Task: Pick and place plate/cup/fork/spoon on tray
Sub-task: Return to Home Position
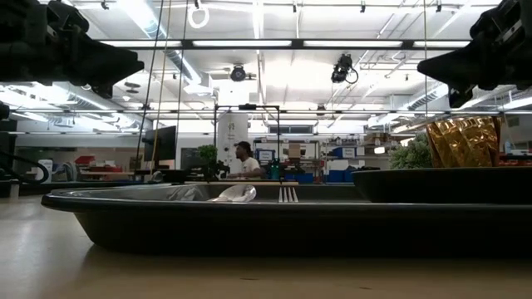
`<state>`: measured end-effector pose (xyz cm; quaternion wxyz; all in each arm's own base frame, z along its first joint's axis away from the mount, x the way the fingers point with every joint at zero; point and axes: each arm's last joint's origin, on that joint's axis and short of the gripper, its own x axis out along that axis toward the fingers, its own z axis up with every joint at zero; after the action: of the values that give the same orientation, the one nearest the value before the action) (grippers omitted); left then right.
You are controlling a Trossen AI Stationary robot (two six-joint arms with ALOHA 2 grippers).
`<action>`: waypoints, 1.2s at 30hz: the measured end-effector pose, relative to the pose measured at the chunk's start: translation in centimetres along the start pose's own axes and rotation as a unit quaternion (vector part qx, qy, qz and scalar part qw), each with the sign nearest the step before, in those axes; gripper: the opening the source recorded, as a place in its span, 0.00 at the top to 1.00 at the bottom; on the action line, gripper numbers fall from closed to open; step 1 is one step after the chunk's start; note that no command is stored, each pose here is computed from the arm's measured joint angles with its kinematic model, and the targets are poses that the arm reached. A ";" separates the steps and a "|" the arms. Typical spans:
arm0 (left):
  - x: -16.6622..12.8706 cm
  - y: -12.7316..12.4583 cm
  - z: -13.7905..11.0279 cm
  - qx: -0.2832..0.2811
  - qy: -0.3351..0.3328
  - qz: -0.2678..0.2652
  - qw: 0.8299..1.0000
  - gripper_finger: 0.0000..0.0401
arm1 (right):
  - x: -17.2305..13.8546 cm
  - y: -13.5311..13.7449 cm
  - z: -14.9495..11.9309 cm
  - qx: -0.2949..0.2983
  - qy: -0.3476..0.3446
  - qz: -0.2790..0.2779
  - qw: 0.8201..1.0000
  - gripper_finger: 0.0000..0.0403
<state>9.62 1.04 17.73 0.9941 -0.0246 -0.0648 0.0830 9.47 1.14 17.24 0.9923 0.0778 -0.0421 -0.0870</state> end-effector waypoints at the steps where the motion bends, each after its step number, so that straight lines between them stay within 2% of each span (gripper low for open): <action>1: 0.0 0.0 0.0 0.000 -0.001 0.000 1.000 0.65 | 0.0 0.0 0.0 0.000 0.000 0.000 1.000 0.93; 21: 0.0 0.0 0.0 0.000 0.001 -0.001 1.000 0.65 | 0.0 0.0 0.0 0.000 0.000 0.001 1.000 0.93; 36: -0.1 -0.9 -0.1 -0.006 0.004 -0.045 0.999 0.65 | 0.0 0.0 0.0 0.000 0.000 0.001 1.000 0.93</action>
<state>9.69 0.16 17.71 0.9970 -0.0274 -0.0624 0.0379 9.48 1.16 17.23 0.9924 0.0777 -0.0417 -0.0860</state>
